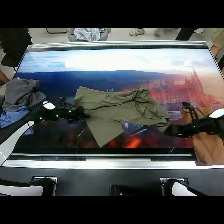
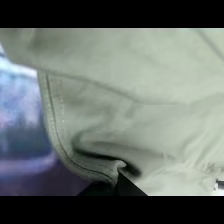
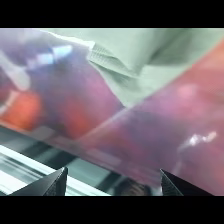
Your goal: Fold the shirts.
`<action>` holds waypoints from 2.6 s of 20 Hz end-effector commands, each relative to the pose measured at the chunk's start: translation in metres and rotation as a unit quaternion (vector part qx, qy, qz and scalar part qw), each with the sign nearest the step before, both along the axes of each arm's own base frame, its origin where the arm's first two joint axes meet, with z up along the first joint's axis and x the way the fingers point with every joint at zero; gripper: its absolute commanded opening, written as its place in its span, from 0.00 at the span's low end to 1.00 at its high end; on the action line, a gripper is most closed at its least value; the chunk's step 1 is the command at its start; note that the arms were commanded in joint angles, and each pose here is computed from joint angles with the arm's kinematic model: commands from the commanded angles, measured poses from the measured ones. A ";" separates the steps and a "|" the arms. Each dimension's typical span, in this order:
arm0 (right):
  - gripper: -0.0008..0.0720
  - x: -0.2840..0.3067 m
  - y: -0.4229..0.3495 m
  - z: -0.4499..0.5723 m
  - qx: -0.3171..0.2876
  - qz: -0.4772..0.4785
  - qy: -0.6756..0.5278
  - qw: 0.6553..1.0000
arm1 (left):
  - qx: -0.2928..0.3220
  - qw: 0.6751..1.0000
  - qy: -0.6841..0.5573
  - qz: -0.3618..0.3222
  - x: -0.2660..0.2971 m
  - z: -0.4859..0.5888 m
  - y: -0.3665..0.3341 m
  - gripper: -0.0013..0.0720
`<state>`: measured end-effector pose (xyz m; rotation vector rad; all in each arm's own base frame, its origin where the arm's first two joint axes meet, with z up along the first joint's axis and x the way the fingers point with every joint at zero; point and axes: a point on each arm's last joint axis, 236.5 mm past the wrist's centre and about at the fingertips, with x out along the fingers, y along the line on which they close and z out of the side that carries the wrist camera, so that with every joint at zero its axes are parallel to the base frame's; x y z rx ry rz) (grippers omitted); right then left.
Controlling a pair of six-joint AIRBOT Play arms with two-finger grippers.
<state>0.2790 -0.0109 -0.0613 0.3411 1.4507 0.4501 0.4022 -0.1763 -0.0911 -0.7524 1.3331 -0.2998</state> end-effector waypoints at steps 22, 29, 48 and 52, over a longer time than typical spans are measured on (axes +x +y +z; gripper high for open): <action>0.06 0.095 0.016 0.021 -0.136 -0.004 -0.171 0.976 | 0.004 0.982 -0.190 -0.010 0.037 0.139 0.029 0.05; 0.06 0.082 -0.053 0.393 -0.305 -0.068 -0.549 0.776 | 0.058 0.803 -0.590 0.070 -0.008 0.524 0.101 0.05; 0.06 -0.005 -0.070 0.466 -0.404 -0.065 -0.505 0.760 | 0.157 0.834 -0.524 0.067 -0.093 0.535 0.128 0.05; 0.06 0.094 -0.082 0.295 -0.300 0.040 -0.303 0.904 | 0.132 0.931 -0.339 -0.007 0.001 0.370 0.143 0.05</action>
